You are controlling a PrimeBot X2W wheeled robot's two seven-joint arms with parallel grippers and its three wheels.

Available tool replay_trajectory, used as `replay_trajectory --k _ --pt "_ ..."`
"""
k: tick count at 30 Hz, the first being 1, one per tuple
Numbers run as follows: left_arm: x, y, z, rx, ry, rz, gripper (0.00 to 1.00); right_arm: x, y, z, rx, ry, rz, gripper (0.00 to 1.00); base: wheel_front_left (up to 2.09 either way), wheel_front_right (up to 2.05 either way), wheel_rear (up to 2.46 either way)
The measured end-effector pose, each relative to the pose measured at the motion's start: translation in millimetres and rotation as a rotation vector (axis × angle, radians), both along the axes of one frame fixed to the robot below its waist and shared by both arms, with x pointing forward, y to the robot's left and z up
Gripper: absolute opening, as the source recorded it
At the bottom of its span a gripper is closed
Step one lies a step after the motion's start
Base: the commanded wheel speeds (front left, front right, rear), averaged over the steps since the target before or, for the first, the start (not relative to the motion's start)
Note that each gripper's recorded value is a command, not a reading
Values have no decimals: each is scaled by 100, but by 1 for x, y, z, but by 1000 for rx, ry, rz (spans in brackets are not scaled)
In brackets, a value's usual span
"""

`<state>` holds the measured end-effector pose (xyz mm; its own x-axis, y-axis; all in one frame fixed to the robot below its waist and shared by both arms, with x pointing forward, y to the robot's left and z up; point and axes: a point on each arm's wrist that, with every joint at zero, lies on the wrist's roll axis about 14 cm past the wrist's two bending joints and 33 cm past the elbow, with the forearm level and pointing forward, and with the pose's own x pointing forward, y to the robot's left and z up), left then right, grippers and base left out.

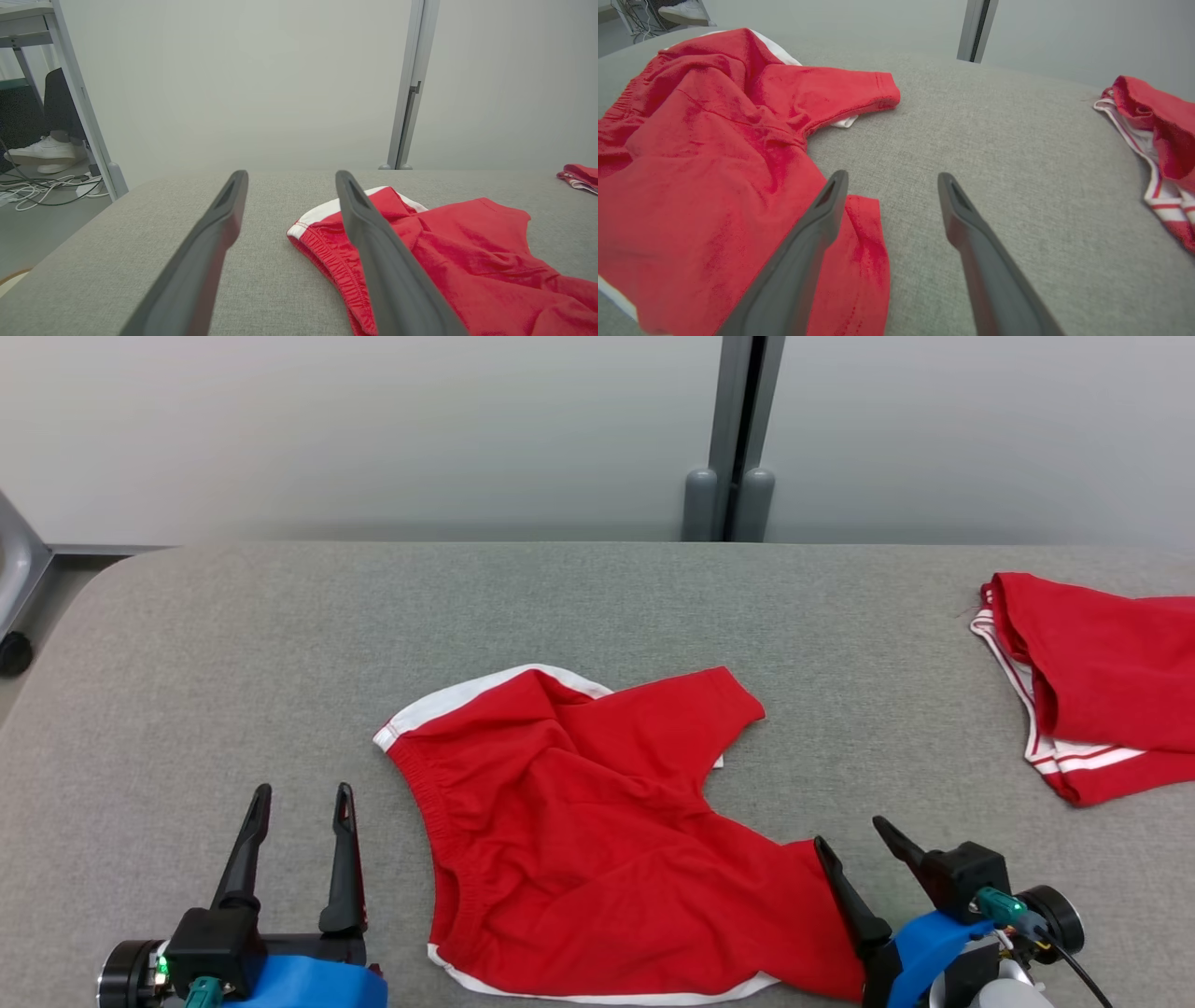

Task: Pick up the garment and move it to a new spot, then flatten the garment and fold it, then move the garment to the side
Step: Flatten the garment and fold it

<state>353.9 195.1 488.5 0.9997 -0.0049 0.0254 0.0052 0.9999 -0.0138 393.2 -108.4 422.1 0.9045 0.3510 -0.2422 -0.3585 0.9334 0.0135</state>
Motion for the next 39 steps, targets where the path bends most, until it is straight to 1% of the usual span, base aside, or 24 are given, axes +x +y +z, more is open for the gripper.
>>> replay_trajectory --k 2,6,10,15,16,17,18,19,23,26,30,37,38,39 --pt "0 0 -1 -1 4 2 100 0 2 -14 -34 61 23 100 0 0 0" --pt "0 2 -7 -3 22 9 100 0 6 -34 -76 136 58 100 0 0 0" --pt "2 4 -8 -7 26 15 100 1 9 -50 -107 197 87 100 0 0 0" --pt "4 4 -10 -15 31 23 100 5 18 -58 -119 230 124 100 0 0 0" --pt "5 3 -10 -16 32 22 100 6 19 -59 -120 236 130 91 0 0 0" --pt "5 3 -10 -17 32 22 100 5 20 -60 -125 242 137 41 0 0 0" --pt "5 3 -10 -17 32 22 100 6 21 -61 -126 248 142 2 0 0 0" --pt "5 3 -10 -21 32 22 100 6 22 -61 -123 251 144 0 0 0 0" --pt "6 2 -10 -23 33 22 100 17 19 -55 -115 229 137 0 0 0 0" --pt "7 2 -11 -24 34 23 100 34 8 -44 -112 185 109 0 0 0 0" --pt "9 2 -11 -28 36 26 100 59 6 -25 -70 133 73 0 0 0 0" --pt "10 1 -13 -34 42 29 100 87 5 -18 -47 138 30 0 0 0 0" --pt "10 1 -14 -35 44 30 100 88 6 -19 -51 142 32 35 0 0 0" --pt "10 1 -14 -34 46 32 100 89 7 -19 -52 140 34 59 0 0 0"
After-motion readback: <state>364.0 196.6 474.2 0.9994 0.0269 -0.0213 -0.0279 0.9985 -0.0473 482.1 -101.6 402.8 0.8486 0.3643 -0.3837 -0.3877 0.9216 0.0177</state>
